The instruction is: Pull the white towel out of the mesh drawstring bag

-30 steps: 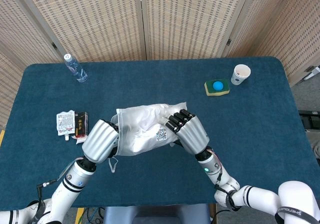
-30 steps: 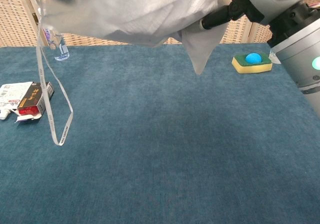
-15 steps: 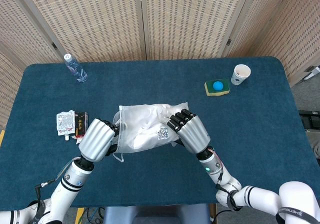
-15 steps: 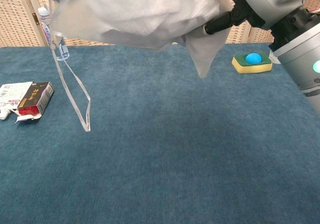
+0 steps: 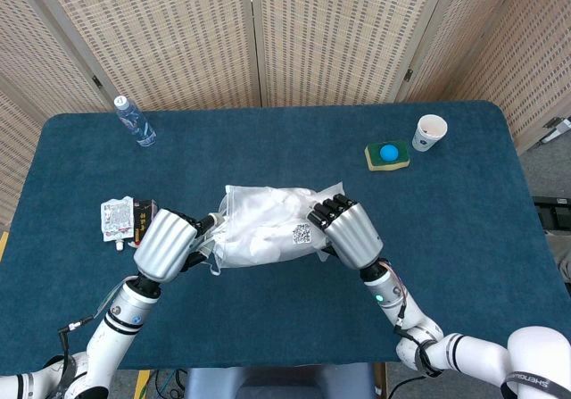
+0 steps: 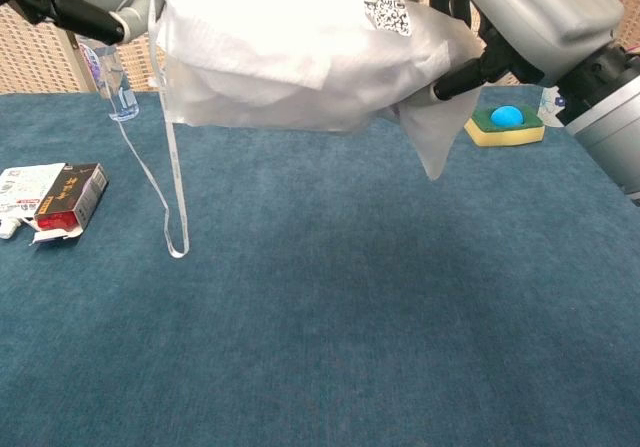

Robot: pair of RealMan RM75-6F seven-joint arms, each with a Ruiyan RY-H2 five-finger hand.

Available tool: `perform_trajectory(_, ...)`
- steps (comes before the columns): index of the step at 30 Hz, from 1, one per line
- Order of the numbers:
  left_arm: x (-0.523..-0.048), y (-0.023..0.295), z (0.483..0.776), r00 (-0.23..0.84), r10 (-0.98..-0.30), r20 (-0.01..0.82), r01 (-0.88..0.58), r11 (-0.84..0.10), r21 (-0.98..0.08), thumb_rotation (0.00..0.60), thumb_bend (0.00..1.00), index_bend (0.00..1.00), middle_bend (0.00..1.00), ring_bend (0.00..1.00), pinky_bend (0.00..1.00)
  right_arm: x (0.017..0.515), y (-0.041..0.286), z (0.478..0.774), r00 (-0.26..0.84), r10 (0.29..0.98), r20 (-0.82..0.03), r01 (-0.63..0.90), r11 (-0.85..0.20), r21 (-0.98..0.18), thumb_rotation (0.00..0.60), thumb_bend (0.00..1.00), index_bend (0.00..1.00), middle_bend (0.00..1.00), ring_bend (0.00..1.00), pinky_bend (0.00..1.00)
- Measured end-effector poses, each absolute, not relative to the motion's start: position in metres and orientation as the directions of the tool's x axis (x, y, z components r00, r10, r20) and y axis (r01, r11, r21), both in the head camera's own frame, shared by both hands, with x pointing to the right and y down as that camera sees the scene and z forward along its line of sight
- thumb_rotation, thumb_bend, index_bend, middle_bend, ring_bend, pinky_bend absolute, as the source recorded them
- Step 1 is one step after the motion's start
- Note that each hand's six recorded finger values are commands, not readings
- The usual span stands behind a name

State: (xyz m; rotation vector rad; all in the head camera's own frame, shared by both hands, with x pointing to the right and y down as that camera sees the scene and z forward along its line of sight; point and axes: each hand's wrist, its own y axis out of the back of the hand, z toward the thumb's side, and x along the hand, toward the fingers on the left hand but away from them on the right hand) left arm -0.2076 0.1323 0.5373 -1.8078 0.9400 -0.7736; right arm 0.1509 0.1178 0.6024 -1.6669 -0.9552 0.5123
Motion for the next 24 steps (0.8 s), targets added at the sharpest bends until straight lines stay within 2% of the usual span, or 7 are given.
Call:
perform_trajectory(7,-0.214,0.134,0.548,0.509,-0.850,0.135,-0.218,-0.279,-0.935,0.600,0.58,0.74,1.00,0.97,1.00,0.170,0.118,0.616,0.584,0.812,0.023,0.270,-0.167,-0.948,0.600,0.35,0.63,0.64,0.60,0.67)
perform_trajectory(10,-0.216,0.134,0.553,0.503,-0.852,0.145,-0.208,-0.283,-0.936,0.600,0.58,0.74,1.00,0.97,1.00,0.179,0.118,0.620,0.578,0.816,-0.020,0.244,-0.196,-0.950,0.600,0.30,0.60,0.61,0.57,0.67)
perform_trajectory(16,-0.214,0.134,0.559,0.502,-0.851,0.156,-0.191,-0.285,-0.939,0.600,0.58,0.74,1.00,0.97,1.00,0.192,0.118,0.628,0.567,0.817,-0.106,0.189,-0.255,-0.948,0.600,0.03,0.36,0.45,0.43,0.64)
perform_trajectory(20,-0.212,0.135,0.564,0.507,-0.846,0.166,-0.167,-0.286,-0.944,0.600,0.58,0.74,1.00,0.97,1.00,0.197,0.119,0.635,0.556,0.812,-0.175,0.144,-0.302,-0.942,0.600,0.00,0.24,0.34,0.34,0.58)
perform_trajectory(24,-0.211,0.135,0.567,0.503,-0.847,0.173,-0.158,-0.287,-0.945,0.600,0.58,0.74,1.00,0.97,1.00,0.204,0.119,0.640,0.537,0.813,-0.228,0.099,-0.329,-0.939,0.600,0.00,0.18,0.29,0.27,0.53)
